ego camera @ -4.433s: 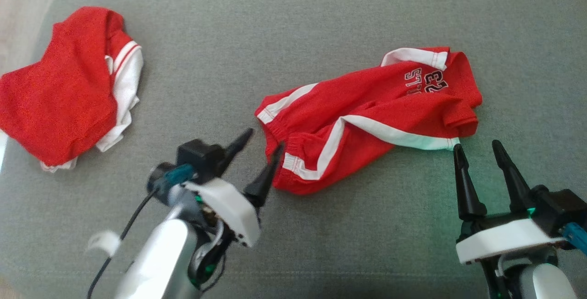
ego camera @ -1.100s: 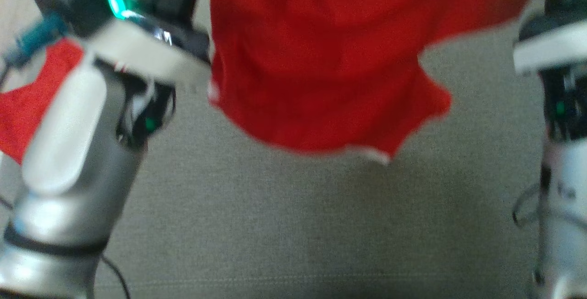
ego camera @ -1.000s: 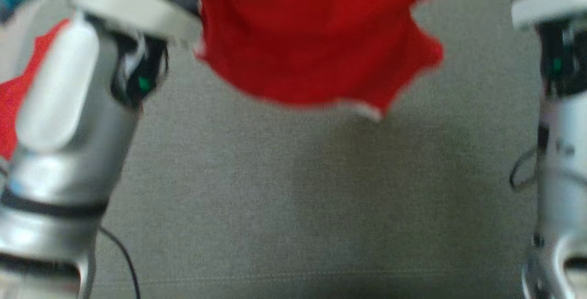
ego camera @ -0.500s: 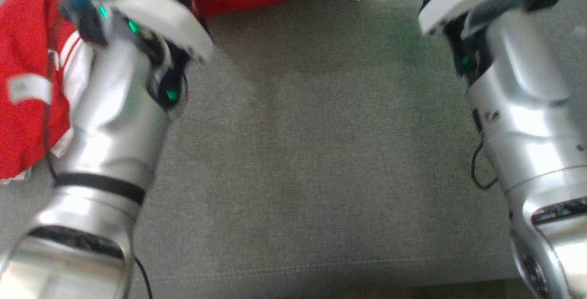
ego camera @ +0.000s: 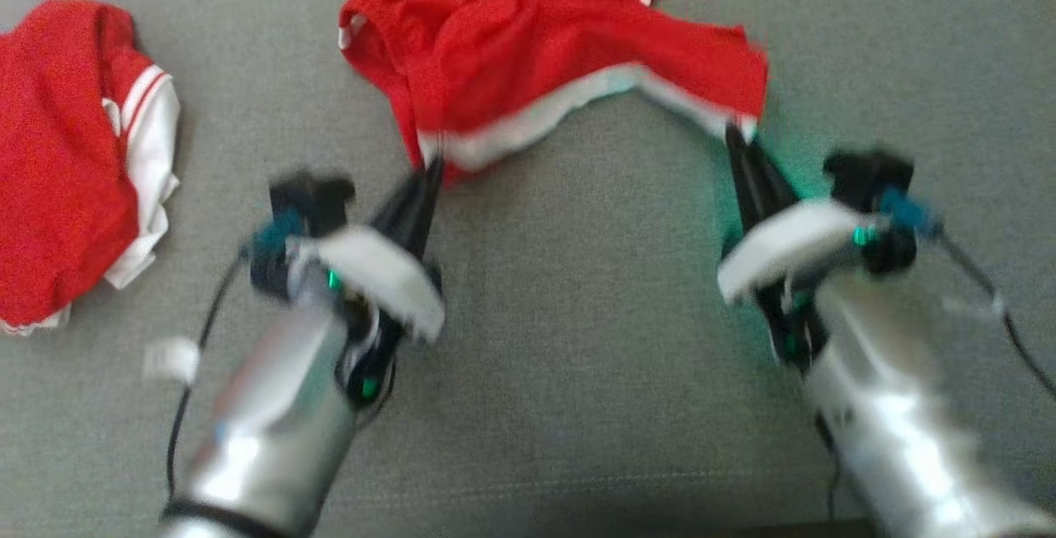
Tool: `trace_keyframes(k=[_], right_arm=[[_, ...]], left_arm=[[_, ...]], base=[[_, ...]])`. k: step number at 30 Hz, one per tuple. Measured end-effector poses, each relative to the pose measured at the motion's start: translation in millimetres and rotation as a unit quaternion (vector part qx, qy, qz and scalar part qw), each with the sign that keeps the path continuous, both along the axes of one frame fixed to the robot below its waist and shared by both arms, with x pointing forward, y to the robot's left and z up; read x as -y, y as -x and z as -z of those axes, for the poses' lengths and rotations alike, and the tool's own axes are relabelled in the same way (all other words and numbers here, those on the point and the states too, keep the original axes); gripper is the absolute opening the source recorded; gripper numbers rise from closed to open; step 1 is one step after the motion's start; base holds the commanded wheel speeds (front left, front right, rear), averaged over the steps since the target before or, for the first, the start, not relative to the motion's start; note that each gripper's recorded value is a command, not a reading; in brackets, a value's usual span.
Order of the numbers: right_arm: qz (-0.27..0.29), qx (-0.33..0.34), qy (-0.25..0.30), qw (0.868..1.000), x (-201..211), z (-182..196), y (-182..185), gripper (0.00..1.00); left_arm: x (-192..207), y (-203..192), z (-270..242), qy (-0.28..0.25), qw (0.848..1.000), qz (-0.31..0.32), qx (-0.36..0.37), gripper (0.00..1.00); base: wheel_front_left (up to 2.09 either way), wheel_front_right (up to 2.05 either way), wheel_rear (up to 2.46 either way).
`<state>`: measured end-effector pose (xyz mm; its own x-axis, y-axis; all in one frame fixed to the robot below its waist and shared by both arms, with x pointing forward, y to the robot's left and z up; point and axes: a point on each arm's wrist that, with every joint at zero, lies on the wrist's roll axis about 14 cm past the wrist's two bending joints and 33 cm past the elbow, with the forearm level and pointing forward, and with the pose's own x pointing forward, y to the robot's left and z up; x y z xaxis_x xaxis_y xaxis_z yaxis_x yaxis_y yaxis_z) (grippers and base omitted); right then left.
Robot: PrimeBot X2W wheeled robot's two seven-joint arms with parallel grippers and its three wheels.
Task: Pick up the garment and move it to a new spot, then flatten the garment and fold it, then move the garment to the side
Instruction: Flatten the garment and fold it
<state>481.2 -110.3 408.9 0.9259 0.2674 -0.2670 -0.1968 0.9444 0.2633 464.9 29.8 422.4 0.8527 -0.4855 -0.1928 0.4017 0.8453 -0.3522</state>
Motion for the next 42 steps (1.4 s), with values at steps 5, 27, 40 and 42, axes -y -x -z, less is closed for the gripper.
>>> trace_keyframes(k=[5, 27, 40, 42], right_arm=[[0.009, -0.003, -0.008, 1.000, 8.5, 7.7, 49.1, 0.00], [0.025, -0.045, 0.022, 0.998, 36.0, -46.5, 172.4, 0.00], [-0.009, -0.012, 0.068, 0.998, 43.9, -67.6, 57.1, 0.00], [-0.026, -0.012, 0.077, 0.997, 37.6, -67.9, 31.6, 0.00]], left_arm=[[-16.6, 48.2, 4.7, -0.032, 0.999, 0.016, 0.016, 0.00], [-24.3, 149.1, -54.5, 0.009, 1.000, 0.003, 0.024, 0.00], [-33.9, 106.3, -57.8, 0.032, 0.999, 0.001, 0.017, 0.00], [-36.9, 96.1, -55.6, 0.037, 0.999, -0.004, 0.015, 0.00]], base=[[0.00, 0.00, 0.00], [0.00, 0.00, 0.00], [0.00, 0.00, 0.00], [0.00, 0.00, 0.00]])
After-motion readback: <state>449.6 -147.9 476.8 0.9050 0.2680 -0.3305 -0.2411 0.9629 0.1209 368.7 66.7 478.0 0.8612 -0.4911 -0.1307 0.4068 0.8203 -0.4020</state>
